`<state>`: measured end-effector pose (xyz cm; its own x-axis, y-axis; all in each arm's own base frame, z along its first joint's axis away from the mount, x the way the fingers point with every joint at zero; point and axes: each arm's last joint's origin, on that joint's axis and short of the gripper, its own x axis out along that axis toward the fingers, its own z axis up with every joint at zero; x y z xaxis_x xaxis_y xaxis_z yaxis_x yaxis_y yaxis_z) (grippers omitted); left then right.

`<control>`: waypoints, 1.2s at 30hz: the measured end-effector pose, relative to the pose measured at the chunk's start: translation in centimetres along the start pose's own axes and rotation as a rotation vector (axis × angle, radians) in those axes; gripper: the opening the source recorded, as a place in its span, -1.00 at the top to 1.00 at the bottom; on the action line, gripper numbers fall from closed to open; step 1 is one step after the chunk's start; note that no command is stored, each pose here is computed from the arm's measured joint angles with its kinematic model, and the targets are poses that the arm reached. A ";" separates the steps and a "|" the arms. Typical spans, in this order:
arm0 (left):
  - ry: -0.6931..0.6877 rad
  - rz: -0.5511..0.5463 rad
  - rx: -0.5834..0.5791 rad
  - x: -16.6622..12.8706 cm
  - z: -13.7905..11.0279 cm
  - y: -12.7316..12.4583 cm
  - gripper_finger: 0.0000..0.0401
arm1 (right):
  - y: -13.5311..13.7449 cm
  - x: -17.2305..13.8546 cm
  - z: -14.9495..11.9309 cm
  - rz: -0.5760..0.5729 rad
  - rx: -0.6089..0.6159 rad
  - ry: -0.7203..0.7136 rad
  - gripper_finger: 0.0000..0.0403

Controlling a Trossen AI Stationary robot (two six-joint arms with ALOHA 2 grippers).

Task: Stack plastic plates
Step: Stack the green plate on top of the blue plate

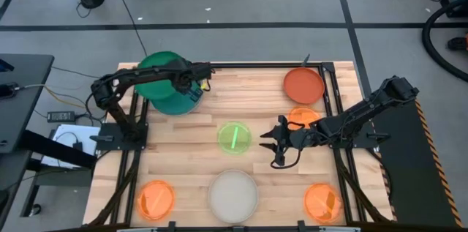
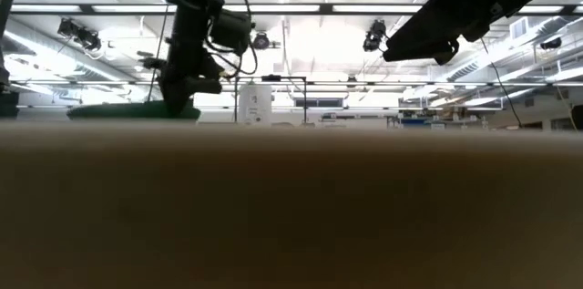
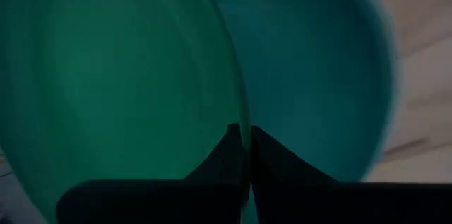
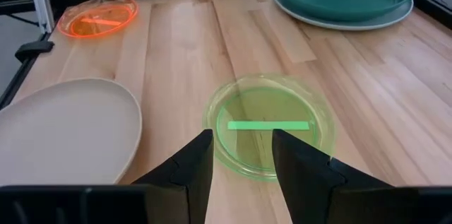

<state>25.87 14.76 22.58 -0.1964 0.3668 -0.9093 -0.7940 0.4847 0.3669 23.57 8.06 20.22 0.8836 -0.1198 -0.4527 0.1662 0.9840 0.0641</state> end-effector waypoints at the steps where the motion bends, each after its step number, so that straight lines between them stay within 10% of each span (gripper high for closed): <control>1: -0.015 -0.018 -0.003 -0.1 0.1 -0.3 0.93 | 0.0 0.0 0.0 0.000 0.000 -0.001 0.23; 15: -0.058 -0.062 0.100 0.0 -0.8 -4.6 0.92 | 0.0 0.0 -0.1 0.001 0.009 0.006 0.23; 36: 0.049 -0.004 0.077 3.5 -0.8 -4.6 0.93 | 0.0 0.0 -0.1 0.001 0.011 0.008 0.23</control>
<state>28.40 13.16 17.57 -0.2228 0.3265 -0.9186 -0.7487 0.5462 0.3757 23.54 8.05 20.15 0.8802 -0.1182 -0.4596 0.1706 0.9826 0.0741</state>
